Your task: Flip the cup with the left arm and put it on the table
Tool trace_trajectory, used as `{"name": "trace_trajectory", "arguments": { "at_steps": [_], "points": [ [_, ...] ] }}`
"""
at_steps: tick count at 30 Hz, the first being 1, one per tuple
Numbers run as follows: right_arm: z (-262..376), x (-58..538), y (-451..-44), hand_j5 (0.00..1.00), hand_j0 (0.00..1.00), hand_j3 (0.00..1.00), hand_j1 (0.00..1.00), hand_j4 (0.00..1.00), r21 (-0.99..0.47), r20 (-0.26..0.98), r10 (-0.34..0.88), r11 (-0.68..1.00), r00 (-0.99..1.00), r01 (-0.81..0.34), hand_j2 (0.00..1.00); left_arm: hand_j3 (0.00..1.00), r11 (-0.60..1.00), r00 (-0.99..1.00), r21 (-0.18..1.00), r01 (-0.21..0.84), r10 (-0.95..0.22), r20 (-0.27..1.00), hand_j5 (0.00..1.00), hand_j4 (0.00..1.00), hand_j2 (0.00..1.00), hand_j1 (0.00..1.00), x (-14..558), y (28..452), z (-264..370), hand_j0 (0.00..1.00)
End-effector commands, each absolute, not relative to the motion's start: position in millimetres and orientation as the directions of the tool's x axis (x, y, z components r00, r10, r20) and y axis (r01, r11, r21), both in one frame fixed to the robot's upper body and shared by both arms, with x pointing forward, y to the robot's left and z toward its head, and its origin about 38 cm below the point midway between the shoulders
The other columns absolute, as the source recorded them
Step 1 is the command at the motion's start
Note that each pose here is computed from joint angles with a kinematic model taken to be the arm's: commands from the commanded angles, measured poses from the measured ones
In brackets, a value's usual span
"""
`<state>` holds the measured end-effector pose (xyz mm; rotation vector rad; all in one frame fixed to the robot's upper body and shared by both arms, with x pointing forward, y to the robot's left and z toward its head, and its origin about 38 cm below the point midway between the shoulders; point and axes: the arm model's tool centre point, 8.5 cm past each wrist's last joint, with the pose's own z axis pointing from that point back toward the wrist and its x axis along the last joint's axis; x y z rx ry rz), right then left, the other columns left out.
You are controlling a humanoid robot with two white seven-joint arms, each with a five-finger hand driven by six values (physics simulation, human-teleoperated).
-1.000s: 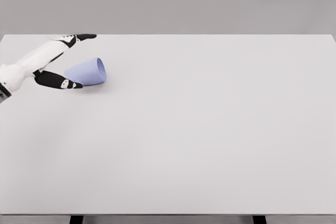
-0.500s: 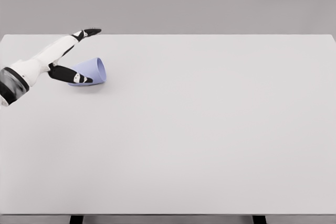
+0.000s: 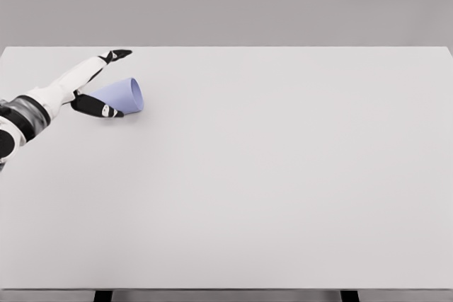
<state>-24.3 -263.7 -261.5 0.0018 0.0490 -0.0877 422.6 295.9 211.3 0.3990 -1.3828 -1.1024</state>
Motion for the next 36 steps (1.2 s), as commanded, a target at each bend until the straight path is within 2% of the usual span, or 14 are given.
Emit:
{"name": "trace_trajectory", "arguments": {
  "at_steps": [1,18,36],
  "points": [
    [-261.5,-24.4,-263.8,1.00,1.00,1.00,1.00,1.00,0.000,-0.049,-0.087,0.996,0.995,0.087,1.00,1.00,0.489,-0.128,0.788,0.374,-0.814,0.566,1.00,1.00,1.00,1.00,423.5,296.6,202.0,1.00],
    [-261.5,-24.4,-263.8,1.00,1.00,1.00,1.00,1.00,0.000,-0.049,-0.087,0.996,0.995,0.087,1.00,1.00,0.440,-0.040,0.800,0.407,-0.867,0.497,1.00,1.00,1.00,1.00,434.6,282.9,189.0,1.00],
    [-261.5,-24.4,-263.8,1.00,1.00,1.00,1.00,1.00,0.000,-0.049,-0.087,0.996,0.995,0.087,1.00,1.00,0.412,-0.007,0.826,0.386,-0.894,0.449,1.00,1.00,1.00,1.00,441.6,267.3,190.9,1.00]
  ]
}}
